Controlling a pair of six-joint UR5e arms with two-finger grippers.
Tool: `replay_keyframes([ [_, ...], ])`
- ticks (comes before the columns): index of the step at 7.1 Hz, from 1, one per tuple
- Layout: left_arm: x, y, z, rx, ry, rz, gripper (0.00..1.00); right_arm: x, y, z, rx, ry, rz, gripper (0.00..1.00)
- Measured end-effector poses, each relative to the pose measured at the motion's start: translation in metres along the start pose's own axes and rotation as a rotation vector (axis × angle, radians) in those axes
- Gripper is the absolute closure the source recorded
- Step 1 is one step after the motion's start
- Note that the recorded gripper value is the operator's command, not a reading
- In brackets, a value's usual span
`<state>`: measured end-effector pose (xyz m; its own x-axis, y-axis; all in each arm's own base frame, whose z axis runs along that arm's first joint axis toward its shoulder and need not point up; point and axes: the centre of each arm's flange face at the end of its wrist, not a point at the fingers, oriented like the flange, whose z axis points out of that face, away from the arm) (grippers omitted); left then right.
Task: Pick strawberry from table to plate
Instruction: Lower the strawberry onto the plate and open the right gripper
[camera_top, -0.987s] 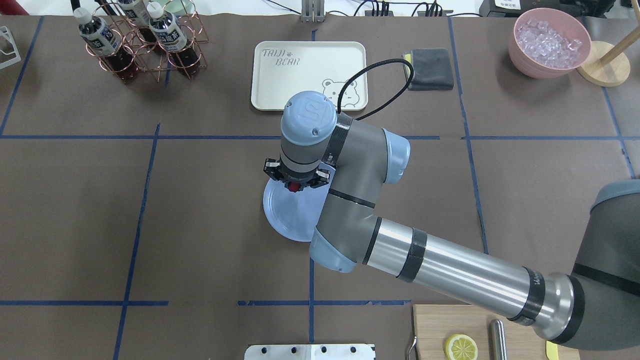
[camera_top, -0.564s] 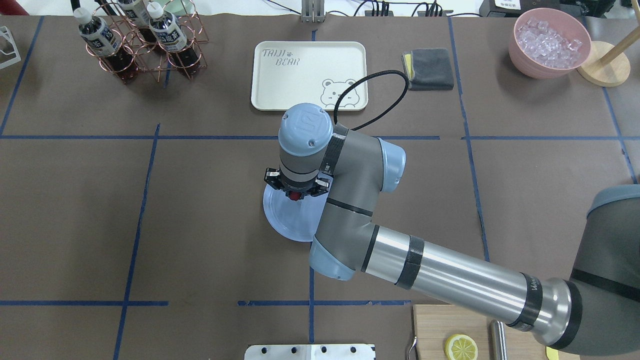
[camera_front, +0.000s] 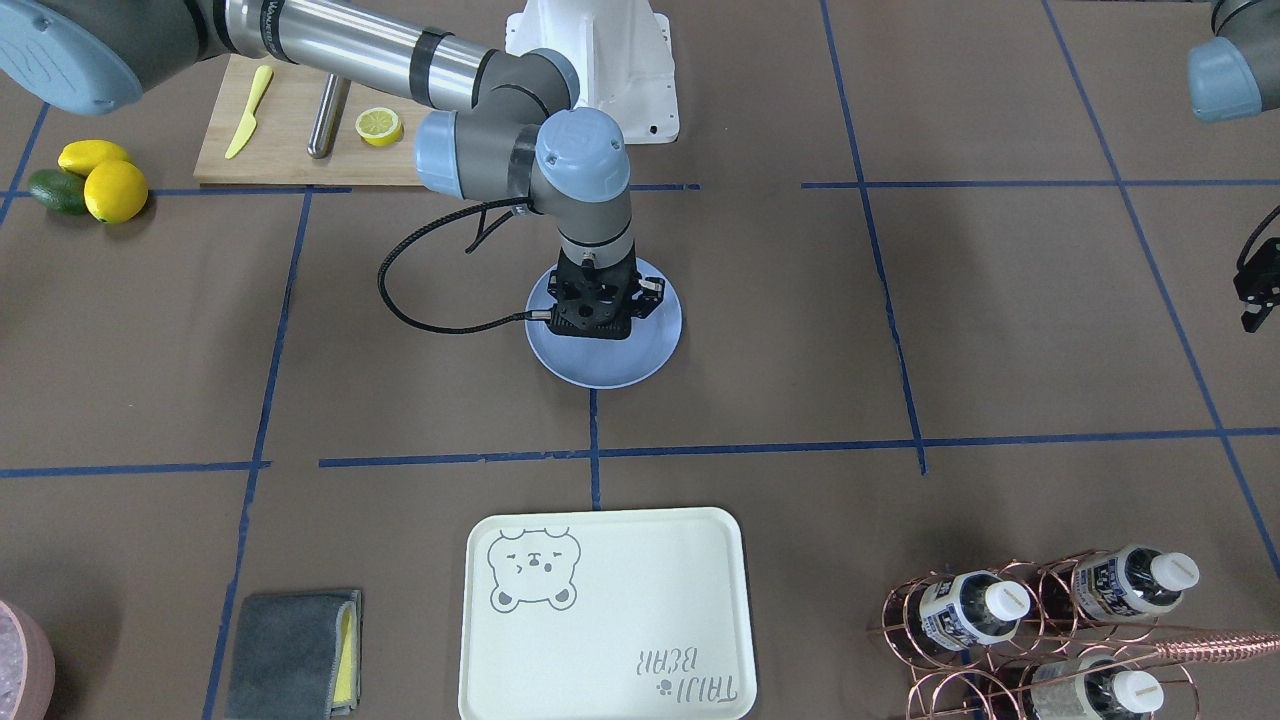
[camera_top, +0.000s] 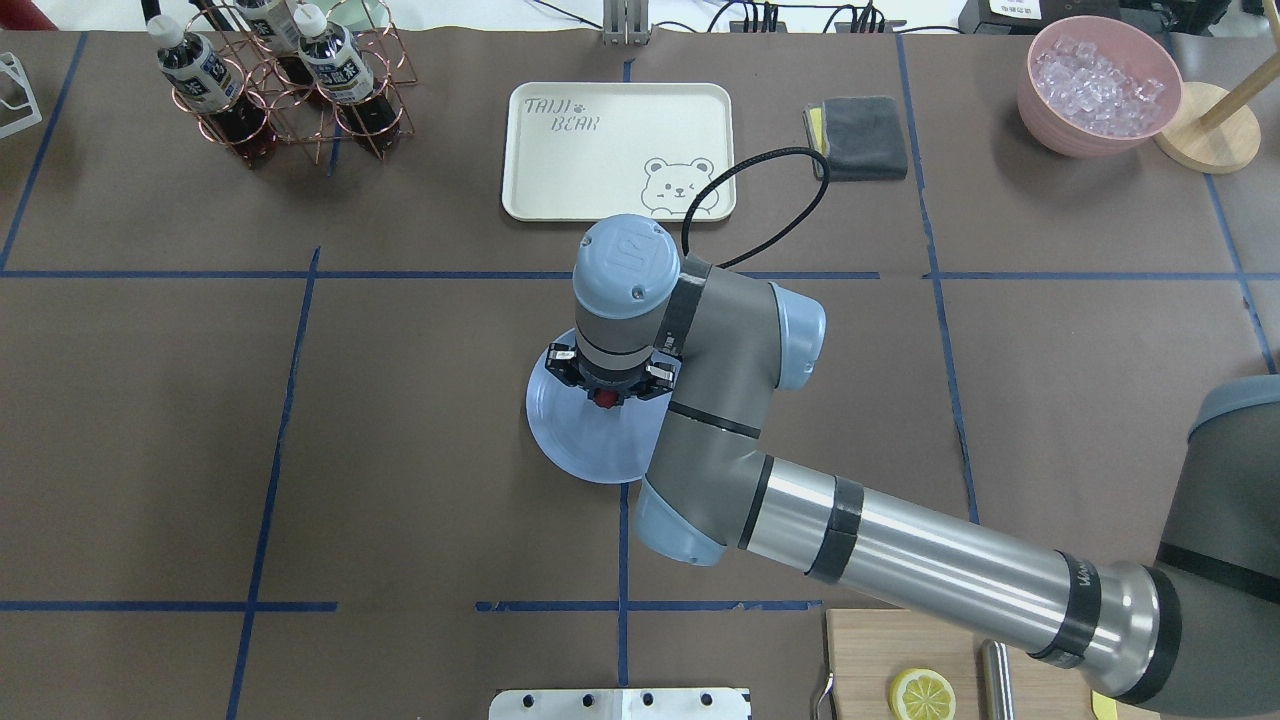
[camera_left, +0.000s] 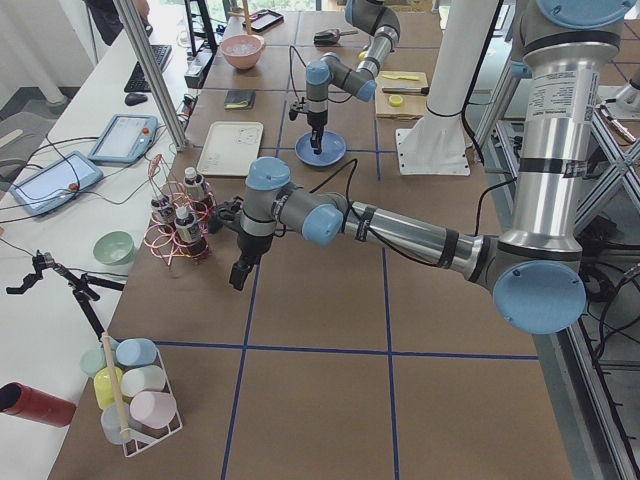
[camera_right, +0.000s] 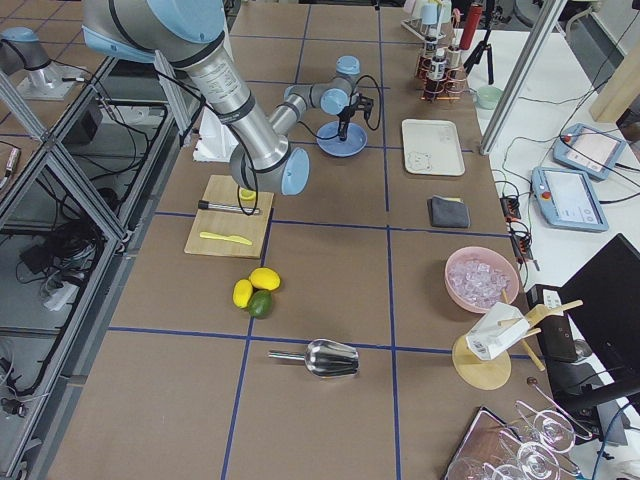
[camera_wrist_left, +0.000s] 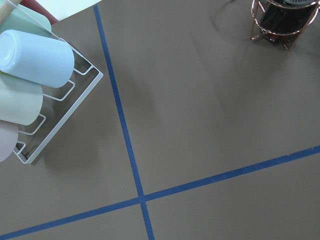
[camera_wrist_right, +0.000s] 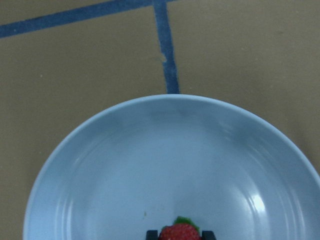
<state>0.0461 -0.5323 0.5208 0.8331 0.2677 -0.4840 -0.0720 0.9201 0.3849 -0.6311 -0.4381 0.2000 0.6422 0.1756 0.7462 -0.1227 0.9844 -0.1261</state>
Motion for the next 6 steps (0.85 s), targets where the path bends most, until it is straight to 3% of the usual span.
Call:
replay_keyframes([
  [1, 0.000, 0.000, 0.000, 0.000, 0.000, 0.000, 0.00, 0.007, 0.002, -0.002, -0.001, 0.002, 0.000, 0.26],
  [2, 0.000, 0.000, 0.000, 0.000, 0.000, 0.000, 0.00, 0.009, 0.004, -0.002, 0.001, 0.003, 0.000, 0.06],
  [3, 0.000, 0.000, 0.000, 0.000, 0.000, 0.000, 0.00, 0.008, 0.005, -0.003, 0.003, 0.001, 0.000, 0.01],
  [6, -0.001, 0.001, 0.001, -0.002, 0.000, -0.001, 0.00, 0.002, 0.001, -0.019, 0.014, -0.025, 0.004, 0.00],
])
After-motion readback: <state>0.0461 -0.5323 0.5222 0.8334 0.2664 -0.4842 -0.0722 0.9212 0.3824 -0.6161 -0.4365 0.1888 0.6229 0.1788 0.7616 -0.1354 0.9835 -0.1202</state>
